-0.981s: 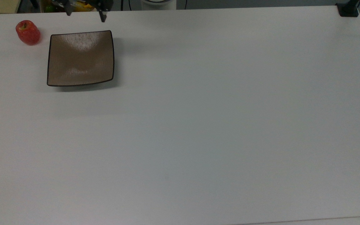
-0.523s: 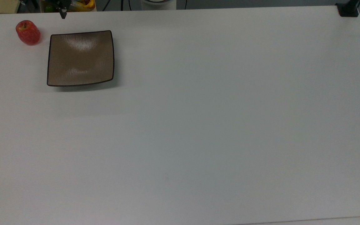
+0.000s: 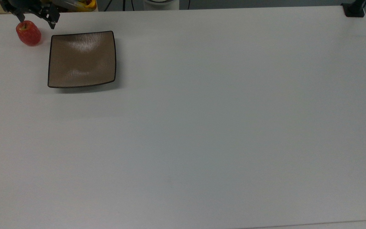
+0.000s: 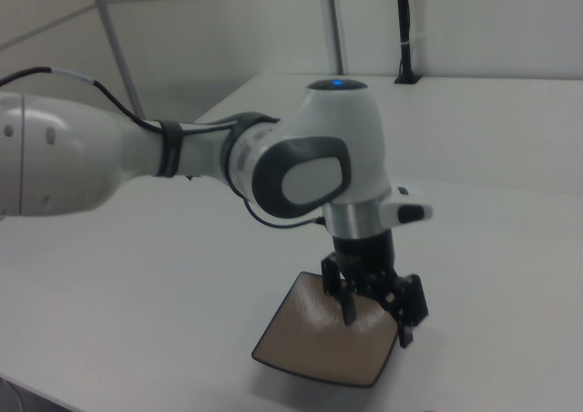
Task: Apples placed on a ceramic plate
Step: 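Lower the gripper around the red apple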
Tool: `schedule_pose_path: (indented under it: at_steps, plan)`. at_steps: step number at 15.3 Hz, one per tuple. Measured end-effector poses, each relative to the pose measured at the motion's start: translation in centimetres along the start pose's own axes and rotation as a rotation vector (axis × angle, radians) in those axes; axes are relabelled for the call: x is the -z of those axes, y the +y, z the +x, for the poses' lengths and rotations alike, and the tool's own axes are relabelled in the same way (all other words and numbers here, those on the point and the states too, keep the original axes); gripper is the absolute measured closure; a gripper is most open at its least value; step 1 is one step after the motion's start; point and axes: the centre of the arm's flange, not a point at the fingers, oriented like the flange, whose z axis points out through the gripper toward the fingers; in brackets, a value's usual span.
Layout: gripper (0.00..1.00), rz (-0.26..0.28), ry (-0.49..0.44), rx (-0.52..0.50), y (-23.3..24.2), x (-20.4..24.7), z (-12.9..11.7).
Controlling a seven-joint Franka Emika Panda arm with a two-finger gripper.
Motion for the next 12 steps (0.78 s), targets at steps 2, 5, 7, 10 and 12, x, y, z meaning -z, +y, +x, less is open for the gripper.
schedule_pose_path:
  at_steps: [2,5,7,10,12]
  plan:
    - [0.00,-0.013,-0.028,-0.002,1.3,-1.7,-0.1]
    - [0.00,-0.042,-0.072,-0.003,2.7,-3.6,-0.4]
    - [0.00,-0.056,-0.068,-0.006,3.7,-4.3,-0.5]
    - [0.00,-0.062,-0.060,-0.020,5.3,-5.2,-0.8]
    - [0.00,-0.070,-0.077,-0.024,6.2,-6.3,-1.1]
